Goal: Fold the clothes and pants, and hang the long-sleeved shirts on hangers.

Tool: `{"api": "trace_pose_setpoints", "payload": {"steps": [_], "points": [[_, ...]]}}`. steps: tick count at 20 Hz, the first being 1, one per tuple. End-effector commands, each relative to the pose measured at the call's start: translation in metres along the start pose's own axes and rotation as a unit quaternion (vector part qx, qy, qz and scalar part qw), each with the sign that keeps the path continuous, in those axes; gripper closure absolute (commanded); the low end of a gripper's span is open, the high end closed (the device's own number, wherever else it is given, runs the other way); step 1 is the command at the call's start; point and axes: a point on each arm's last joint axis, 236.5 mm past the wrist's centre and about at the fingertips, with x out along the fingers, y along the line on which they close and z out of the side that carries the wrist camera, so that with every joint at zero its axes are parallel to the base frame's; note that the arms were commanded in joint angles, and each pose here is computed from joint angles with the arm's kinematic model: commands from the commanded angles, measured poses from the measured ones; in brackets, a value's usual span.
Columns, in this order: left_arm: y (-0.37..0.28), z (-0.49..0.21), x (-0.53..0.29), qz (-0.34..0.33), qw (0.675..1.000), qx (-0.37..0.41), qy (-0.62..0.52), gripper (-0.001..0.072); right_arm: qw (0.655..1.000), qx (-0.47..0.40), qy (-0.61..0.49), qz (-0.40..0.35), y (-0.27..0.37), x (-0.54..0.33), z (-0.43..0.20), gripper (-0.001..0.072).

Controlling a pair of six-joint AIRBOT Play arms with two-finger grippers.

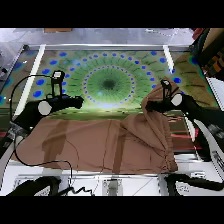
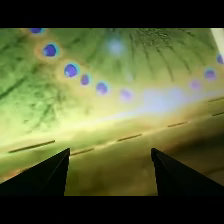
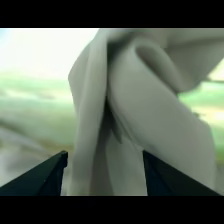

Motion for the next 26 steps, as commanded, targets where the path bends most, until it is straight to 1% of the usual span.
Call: {"api": "trace_pose_setpoints", "payload": {"steps": [1, 2, 5, 7, 9, 11, 14, 17, 19, 22, 24, 26], "points": [[0.000, 0.000, 0.000, 0.000, 1.000, 0.000, 0.000, 0.0127, 1.000, 0.027, 0.005, 0.012, 0.002, 0.029, 0.018, 0.0210], [0.000, 0.000, 0.000, 0.000, 1.000, 0.000, 0.000, 0.0127, 1.000, 0.028, 0.008, 0.012, 0.001, 0.035, 0.021, 0.0234], [0.000, 0.000, 0.000, 0.000, 1.000, 0.000, -0.001, 0.0127, 1.000, 0.027, 0.003, 0.012, 0.001, 0.041, 0.030, 0.0360], [0.000, 0.000, 0.000, 0.000, 1.000, 0.000, -0.001, 0.0127, 1.000, 0.022, -0.009, 0.014, 0.003, 0.037, 0.041, 0.0530], [0.000, 0.000, 0.000, 0.000, 1.000, 0.000, -0.001, 0.0127, 0.999, 0.013, -0.024, 0.017, 0.008, 0.030, 0.054, 0.0686], [0.000, 0.000, 0.000, 0.000, 1.000, 0.000, -0.001, 0.0127, 0.999, -0.006, -0.039, 0.025, 0.022, 0.019, 0.069, 0.0688], [0.000, 0.000, 0.000, 0.000, 1.000, 0.000, -0.001, 0.0127, 0.991, -0.110, -0.056, 0.050, 0.072, -0.006, 0.088, 0.0688], [0.000, 0.001, 0.000, 0.000, 1.000, 0.000, -0.001, 0.0127, 0.972, -0.202, -0.082, 0.084, 0.141, -0.045, 0.098, 0.0687], [0.000, 0.001, 0.000, 0.000, 1.000, 0.000, -0.001, 0.0127, 0.956, -0.257, -0.088, 0.110, 0.189, -0.080, 0.089, 0.0688], [0.000, 0.001, 0.000, 0.000, 1.000, 0.000, -0.001, 0.0127, 0.929, -0.335, -0.079, 0.139, 0.234, -0.132, 0.057, 0.0688], [0.000, 0.001, 0.000, 0.000, 1.000, 0.000, -0.001, 0.0127, 0.914, -0.373, -0.069, 0.147, 0.241, -0.169, 0.033, 0.0688], [0.000, 0.001, 0.000, 0.000, 1.000, 0.000, -0.001, 0.0127, 0.910, -0.386, -0.065, 0.140, 0.230, -0.204, 0.019, 0.0689]]}}
